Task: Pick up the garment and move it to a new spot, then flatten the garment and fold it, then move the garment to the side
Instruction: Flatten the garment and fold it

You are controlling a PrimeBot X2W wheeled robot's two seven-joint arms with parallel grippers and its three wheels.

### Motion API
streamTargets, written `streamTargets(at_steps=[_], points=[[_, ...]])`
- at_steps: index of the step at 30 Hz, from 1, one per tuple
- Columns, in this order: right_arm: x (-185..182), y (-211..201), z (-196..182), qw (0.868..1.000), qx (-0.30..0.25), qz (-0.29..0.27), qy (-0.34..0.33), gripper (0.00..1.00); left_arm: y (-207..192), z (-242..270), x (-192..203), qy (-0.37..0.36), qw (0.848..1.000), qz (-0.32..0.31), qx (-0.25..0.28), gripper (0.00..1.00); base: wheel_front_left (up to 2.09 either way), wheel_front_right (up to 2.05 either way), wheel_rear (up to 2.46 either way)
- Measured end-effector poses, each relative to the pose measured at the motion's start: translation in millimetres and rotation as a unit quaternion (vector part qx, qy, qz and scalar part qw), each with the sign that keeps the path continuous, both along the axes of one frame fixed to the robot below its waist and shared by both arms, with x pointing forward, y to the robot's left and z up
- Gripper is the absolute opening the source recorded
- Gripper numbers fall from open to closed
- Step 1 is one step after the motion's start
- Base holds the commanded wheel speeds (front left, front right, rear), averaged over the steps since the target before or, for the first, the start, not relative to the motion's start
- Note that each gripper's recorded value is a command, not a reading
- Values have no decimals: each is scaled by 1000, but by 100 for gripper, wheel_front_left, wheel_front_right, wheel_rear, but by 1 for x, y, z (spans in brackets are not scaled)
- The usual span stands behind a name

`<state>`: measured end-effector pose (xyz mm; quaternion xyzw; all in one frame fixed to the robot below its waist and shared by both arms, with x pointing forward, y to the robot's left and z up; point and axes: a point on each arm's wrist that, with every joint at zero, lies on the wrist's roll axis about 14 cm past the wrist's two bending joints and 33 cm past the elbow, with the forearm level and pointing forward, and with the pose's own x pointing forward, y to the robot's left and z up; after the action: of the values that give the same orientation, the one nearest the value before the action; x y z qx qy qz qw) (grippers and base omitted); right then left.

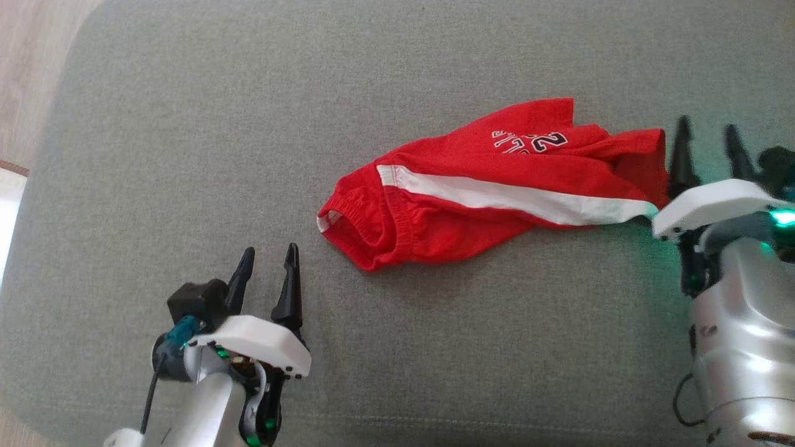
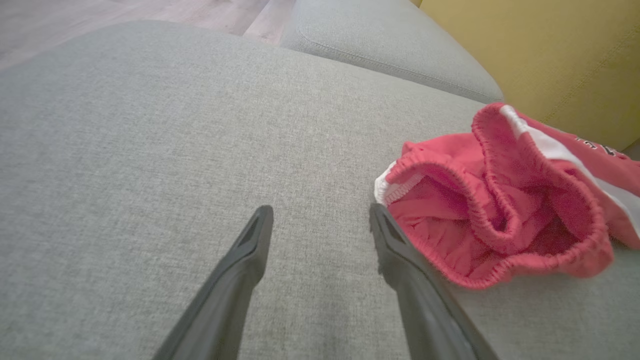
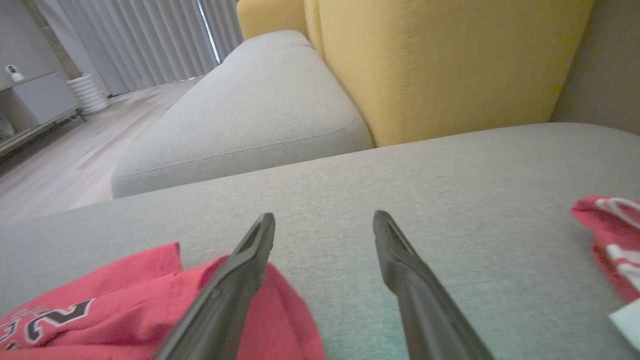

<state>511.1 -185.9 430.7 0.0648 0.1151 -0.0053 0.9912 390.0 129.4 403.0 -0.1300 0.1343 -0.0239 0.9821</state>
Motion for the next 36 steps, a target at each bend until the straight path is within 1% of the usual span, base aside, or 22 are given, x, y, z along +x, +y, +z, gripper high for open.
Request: streamTargets(at_steps=[5,10,14,19,22,30,36], points=[[-5,-25,8,999,-12,-36,-14,100,-3,6,1,-9,1000,-6,3,100,0,0,0],[-11,-27,23,998,-35,-27,-37,100,-6,15,5,-24,1000,-8,14,100,0,0,0],[-36,-24,23,998,-47,-14,-47,100,-11,23,4,-39,999,-16,29,100,0,0,0],[-81,-17,2,999,-30,-5,-25,100,-8,28,-4,-47,998,-10,43,100,0,0,0],[-98,-7,0,999,-20,9,-26,100,-7,31,-9,-52,997,-8,51,100,0,0,0],[-126,7,4,999,4,22,-35,100,-3,35,-27,-56,997,-1,51,100,0,0,0],[-127,12,7,999,8,28,-40,100,-2,38,-30,-60,997,2,55,100,0,0,0]])
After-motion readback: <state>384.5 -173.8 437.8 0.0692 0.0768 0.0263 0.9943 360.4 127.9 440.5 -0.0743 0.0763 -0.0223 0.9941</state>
